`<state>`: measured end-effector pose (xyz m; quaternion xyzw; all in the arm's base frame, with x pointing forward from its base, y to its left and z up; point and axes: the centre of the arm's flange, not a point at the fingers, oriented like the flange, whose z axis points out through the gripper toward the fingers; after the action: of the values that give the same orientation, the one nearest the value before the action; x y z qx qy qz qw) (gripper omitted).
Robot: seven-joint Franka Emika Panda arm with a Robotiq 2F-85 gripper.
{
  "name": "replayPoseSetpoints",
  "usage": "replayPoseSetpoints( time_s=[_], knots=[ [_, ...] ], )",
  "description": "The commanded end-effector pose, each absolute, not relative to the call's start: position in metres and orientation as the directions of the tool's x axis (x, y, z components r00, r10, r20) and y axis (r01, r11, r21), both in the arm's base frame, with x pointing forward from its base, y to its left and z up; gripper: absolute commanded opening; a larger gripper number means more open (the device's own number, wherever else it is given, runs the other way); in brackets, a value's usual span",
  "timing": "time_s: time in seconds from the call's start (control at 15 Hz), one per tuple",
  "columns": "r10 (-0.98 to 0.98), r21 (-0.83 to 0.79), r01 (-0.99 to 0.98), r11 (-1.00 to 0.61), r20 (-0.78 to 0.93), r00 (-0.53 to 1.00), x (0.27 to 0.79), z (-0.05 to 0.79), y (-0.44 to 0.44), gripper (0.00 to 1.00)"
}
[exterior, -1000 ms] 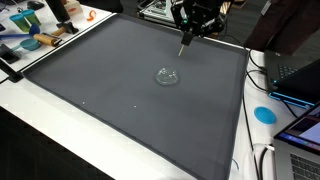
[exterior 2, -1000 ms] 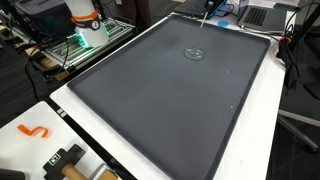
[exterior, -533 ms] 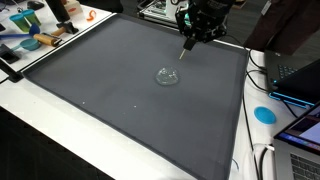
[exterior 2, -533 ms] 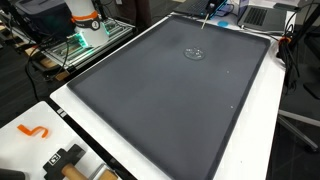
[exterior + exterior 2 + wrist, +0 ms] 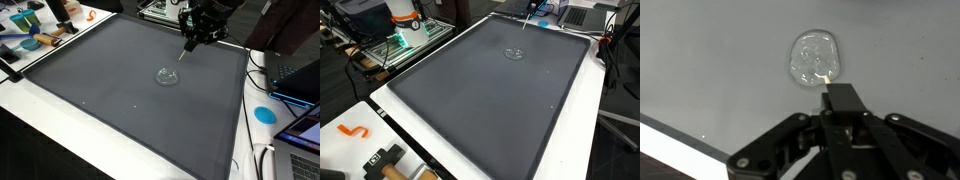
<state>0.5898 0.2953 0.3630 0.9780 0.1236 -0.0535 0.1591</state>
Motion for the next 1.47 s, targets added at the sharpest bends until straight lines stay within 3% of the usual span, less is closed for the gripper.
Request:
replayPoseSetpoints(
  time_s=[0.0, 1.4],
  knots=[
    [0.241, 0.388, 0.288, -0.875, -0.167, 0.956, 0.592, 0.351, 0.315, 0.03],
    [0.206, 0.537, 0.222, -0.814, -0.089, 0.974, 0.594, 0.289, 0.358, 0.03]
  ],
)
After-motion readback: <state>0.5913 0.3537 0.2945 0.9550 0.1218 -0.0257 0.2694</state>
